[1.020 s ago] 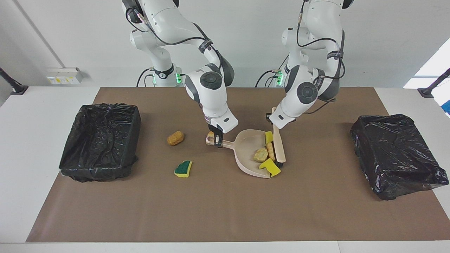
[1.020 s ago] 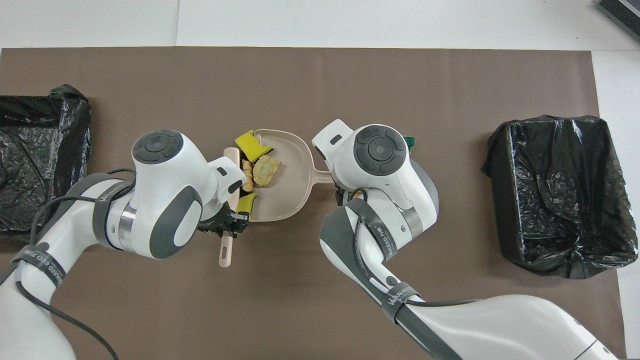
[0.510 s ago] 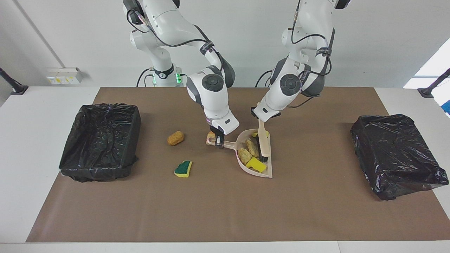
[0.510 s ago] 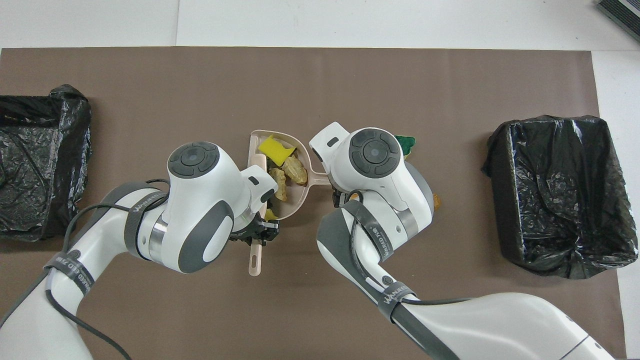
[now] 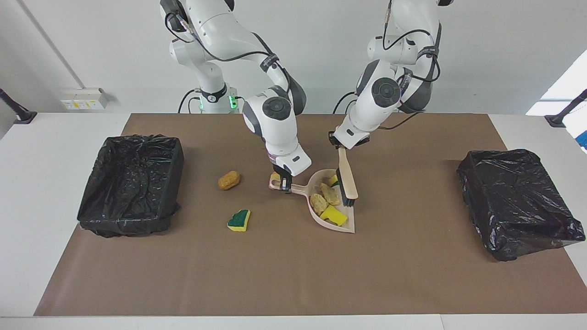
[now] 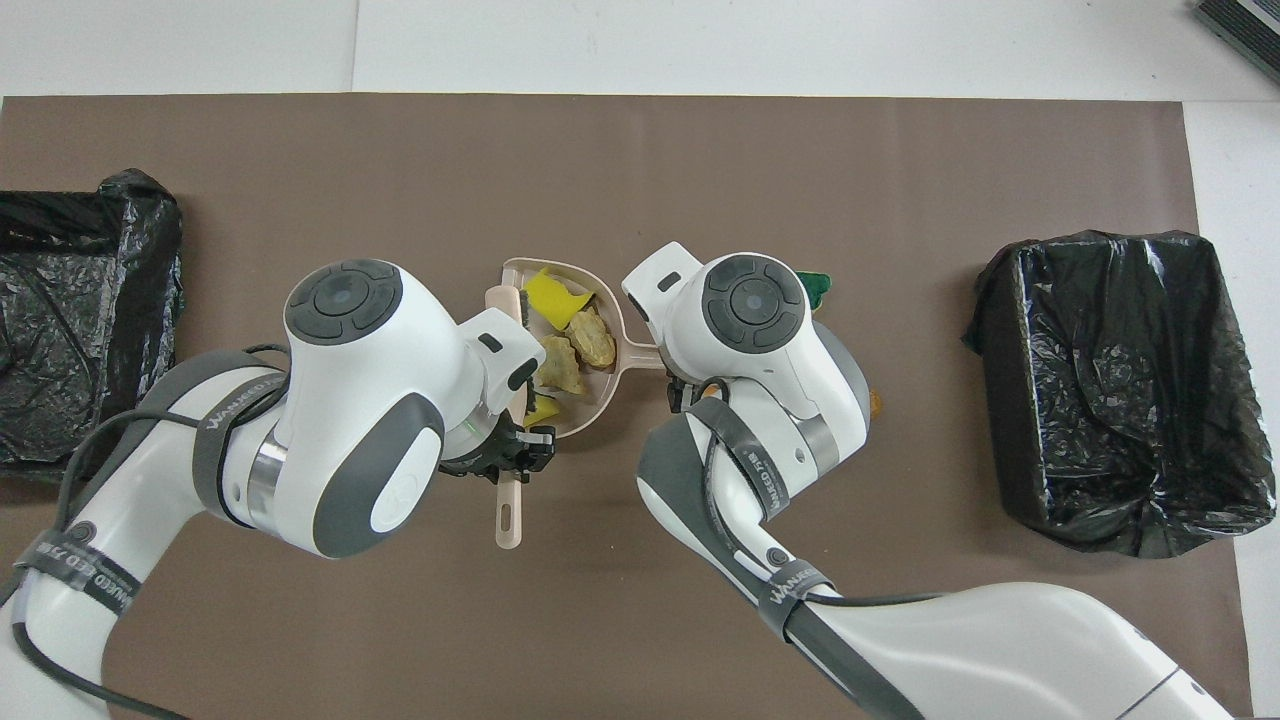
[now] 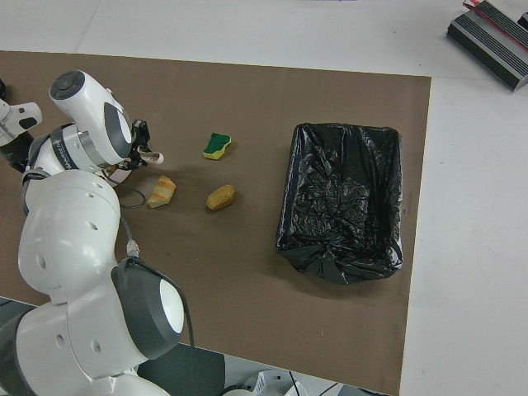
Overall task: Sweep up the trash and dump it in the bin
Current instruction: 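Push the debris into the dustpan with the brush in the left gripper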
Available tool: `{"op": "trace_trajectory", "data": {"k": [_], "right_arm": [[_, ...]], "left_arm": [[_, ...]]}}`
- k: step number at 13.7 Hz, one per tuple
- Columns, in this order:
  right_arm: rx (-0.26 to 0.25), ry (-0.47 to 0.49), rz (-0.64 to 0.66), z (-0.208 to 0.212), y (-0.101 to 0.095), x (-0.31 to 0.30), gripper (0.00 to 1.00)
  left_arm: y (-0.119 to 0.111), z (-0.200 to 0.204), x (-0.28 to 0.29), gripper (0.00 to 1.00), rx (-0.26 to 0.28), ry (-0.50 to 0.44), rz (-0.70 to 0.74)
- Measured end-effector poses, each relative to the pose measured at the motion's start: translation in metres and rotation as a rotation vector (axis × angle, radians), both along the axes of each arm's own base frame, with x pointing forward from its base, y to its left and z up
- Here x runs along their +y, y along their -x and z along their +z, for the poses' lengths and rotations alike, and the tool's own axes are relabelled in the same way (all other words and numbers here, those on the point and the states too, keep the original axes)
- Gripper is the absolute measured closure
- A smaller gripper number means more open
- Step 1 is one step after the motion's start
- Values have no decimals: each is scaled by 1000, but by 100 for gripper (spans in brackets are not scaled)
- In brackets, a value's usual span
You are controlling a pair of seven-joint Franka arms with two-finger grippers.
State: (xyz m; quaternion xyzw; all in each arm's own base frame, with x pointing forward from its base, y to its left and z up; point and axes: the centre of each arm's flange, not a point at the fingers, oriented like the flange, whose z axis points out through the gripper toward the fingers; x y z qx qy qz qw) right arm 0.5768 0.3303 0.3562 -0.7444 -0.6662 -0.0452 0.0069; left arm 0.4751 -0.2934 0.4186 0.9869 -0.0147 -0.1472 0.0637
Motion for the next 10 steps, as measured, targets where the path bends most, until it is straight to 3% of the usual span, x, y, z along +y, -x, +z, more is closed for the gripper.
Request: {"op": "trace_trajectory", "data": {"k": [6,8,10], "right_arm": [[-1,0,1,0,-4,-6,69],[-4,2,13,1,-9,-16,69],[-4,5,24,2,-16,-29,69]], "left_arm": [[15,20,-9,73,-5,-8,-17],[35,40,0,73,30,-48,-26],[65,50,10,73,29,-92,-14]]}}
